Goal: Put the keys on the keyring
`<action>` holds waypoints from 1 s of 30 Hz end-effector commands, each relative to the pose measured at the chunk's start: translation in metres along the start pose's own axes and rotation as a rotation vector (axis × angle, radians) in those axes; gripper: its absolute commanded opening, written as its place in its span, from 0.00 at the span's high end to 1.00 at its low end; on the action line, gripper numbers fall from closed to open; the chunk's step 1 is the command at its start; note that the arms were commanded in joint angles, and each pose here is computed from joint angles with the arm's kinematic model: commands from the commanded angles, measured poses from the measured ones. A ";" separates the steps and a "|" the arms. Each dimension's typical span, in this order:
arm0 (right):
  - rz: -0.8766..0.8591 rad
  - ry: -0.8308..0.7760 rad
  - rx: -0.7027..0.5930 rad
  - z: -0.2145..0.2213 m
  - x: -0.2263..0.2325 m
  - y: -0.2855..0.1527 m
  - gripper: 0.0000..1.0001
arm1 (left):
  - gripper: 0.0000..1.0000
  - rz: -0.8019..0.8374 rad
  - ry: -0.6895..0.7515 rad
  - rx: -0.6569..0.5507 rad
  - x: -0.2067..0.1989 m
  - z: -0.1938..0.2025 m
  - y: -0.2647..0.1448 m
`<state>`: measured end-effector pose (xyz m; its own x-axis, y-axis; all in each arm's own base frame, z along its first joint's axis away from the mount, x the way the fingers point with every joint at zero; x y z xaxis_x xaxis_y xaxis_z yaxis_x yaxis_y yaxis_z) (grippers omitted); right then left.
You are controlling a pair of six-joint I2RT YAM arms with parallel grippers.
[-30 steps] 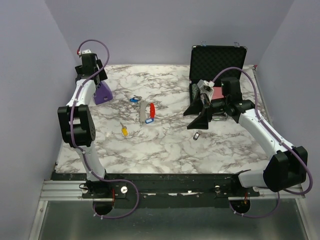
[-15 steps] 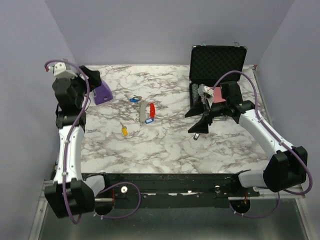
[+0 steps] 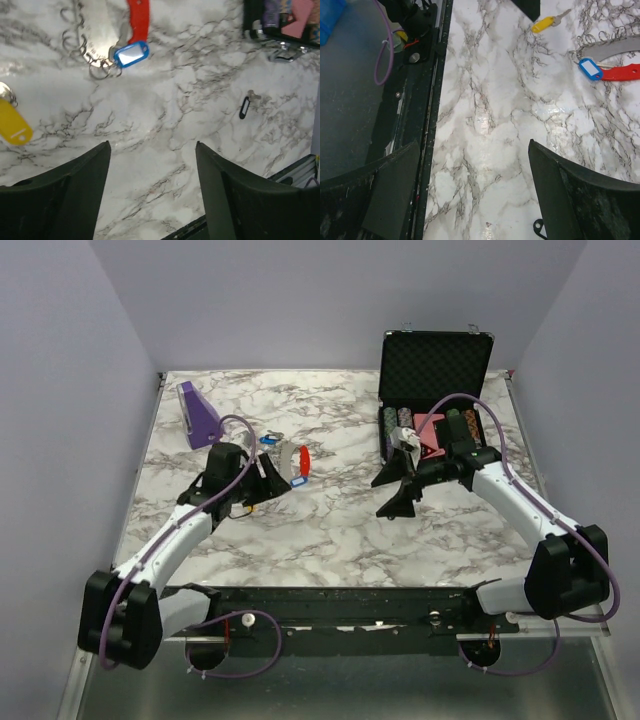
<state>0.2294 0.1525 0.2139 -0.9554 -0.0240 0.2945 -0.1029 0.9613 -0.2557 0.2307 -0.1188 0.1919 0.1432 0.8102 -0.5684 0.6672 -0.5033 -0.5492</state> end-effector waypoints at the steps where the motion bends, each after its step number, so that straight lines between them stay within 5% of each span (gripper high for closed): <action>1: 0.039 -0.001 0.021 0.002 -0.007 0.002 0.04 | 0.33 -0.183 -0.199 0.003 0.023 0.014 0.035; 6: 0.052 0.020 0.036 0.004 -0.011 0.005 0.04 | 0.53 -0.274 -0.285 -0.004 0.032 0.002 0.071; 30: 0.021 0.064 0.102 0.008 -0.016 0.012 0.00 | 0.60 -0.432 -0.302 -0.017 0.056 -0.009 0.105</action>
<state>0.2385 0.1612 0.1966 -0.9321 0.0129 0.3620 -0.1172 0.9348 -0.3351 0.3117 -0.1312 0.1144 -0.3010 0.8235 -0.4809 0.6257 -0.2100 -0.7513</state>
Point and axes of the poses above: each gripper's point midway between its finger pads, its own y axis out along the fingers, its own x axis along the line the jaws close on, z = x × y, the point moved 8 cm from there along -y, back along the fingers, and after that the axes turned 3 degrees about y, right-handed, at the moved point
